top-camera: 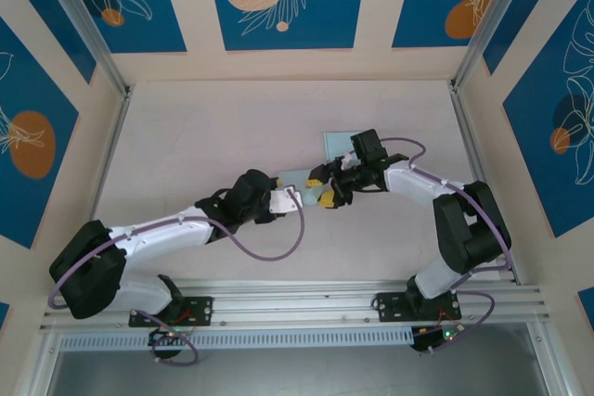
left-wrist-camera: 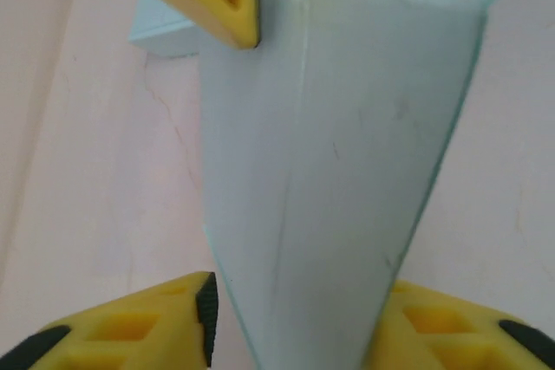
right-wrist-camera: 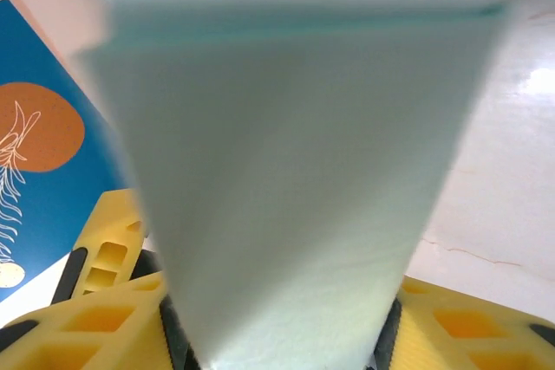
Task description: Fold the paper box
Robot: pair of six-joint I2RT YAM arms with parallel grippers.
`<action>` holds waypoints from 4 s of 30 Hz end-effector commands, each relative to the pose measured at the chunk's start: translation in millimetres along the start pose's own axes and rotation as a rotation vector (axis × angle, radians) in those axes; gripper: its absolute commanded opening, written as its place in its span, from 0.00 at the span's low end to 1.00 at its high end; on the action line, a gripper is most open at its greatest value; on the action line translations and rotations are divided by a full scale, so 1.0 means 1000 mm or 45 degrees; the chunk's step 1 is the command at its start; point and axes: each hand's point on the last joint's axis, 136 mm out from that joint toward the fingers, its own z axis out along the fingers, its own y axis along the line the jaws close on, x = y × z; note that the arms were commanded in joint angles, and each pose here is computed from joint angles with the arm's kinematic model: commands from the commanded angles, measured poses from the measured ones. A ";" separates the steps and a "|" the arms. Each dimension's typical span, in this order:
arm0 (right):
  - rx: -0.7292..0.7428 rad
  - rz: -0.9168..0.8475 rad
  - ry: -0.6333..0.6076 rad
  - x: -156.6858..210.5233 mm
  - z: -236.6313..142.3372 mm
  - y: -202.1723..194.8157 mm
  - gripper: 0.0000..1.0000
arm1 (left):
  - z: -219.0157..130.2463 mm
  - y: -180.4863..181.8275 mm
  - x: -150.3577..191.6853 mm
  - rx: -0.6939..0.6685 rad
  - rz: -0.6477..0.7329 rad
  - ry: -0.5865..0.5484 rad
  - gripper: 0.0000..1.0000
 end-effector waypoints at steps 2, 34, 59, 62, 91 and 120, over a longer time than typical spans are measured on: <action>-0.034 -0.035 -0.015 0.007 -0.016 0.004 0.59 | -0.012 -0.011 -0.003 0.147 -0.020 0.036 0.27; -0.084 -0.181 -0.396 -0.004 -0.078 0.001 0.78 | 0.065 -0.009 0.034 -0.281 0.533 0.058 0.65; -0.027 -0.257 -0.542 -0.001 -0.111 -0.011 0.80 | -0.018 0.006 0.005 0.284 0.164 0.170 0.00; 0.008 -0.306 -0.545 -0.001 -0.115 -0.009 0.80 | -0.034 0.009 0.006 0.457 0.026 0.182 0.00; 0.336 -0.961 -0.566 -0.016 -0.071 0.038 0.74 | 0.010 0.040 0.017 0.802 -0.112 0.424 0.41; 0.772 -1.242 -0.561 0.022 -0.068 0.040 0.64 | -0.103 0.090 0.069 -0.276 -1.532 0.274 0.82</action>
